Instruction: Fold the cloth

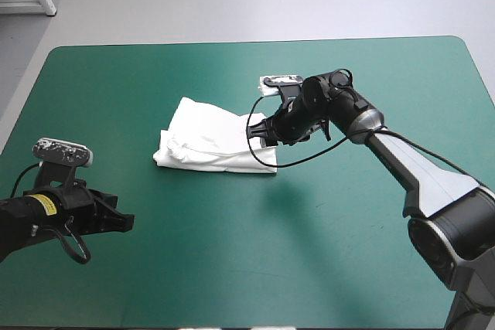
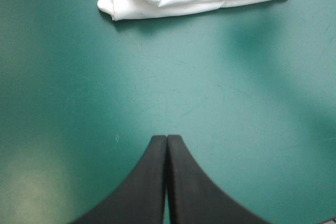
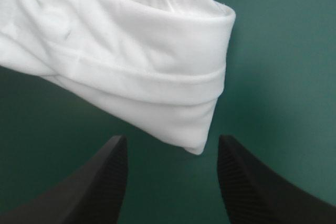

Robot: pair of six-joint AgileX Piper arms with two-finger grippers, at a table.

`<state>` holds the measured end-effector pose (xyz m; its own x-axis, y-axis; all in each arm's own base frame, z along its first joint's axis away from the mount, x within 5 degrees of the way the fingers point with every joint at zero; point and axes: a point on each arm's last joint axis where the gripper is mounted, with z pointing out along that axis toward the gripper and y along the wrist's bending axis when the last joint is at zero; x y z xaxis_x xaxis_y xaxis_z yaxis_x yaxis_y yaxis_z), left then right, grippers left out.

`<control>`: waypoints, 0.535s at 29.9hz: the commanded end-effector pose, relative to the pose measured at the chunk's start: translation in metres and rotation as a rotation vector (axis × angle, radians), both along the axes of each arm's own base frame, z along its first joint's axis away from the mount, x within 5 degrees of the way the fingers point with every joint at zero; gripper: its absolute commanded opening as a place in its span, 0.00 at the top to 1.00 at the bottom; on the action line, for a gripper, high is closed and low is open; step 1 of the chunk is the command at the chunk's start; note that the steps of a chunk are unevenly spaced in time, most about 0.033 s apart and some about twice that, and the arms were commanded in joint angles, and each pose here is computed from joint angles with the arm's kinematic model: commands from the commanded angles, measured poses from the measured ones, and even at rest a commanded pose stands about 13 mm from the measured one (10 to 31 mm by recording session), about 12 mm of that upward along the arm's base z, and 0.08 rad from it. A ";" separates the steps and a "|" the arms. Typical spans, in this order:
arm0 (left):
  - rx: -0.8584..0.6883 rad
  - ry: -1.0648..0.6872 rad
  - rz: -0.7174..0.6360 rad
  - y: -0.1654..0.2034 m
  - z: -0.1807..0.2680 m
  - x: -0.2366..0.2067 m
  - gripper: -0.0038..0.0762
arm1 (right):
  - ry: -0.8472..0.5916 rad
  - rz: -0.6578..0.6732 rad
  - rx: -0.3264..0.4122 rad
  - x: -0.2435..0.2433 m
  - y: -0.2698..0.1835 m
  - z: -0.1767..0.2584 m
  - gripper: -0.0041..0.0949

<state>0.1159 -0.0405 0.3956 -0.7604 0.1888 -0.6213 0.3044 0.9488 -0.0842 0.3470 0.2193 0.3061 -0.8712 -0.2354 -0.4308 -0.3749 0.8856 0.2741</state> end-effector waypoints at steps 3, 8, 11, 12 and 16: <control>-0.016 0.008 -0.010 -0.001 0.005 -0.004 0.96 | -0.082 -0.040 0.093 0.013 0.001 0.000 0.41; -0.016 0.008 -0.010 -0.001 0.005 -0.004 0.96 | -0.050 -0.036 0.073 0.022 0.006 -0.023 0.41; -0.012 0.007 -0.009 -0.001 0.005 -0.004 0.96 | -0.037 -0.041 0.069 0.027 0.009 -0.033 0.41; -0.012 0.007 -0.009 -0.001 0.005 -0.004 0.96 | -0.033 -0.042 0.067 0.028 0.009 -0.036 0.41; -0.013 0.005 -0.009 -0.001 0.005 -0.004 0.96 | 0.003 -0.049 0.076 0.031 0.013 -0.048 0.41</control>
<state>0.1159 -0.0406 0.3956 -0.7605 0.1886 -0.6213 0.3050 0.9485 -0.0854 0.3766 0.2322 0.2340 -0.9063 -0.1984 -0.3731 -0.3215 0.8968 0.3039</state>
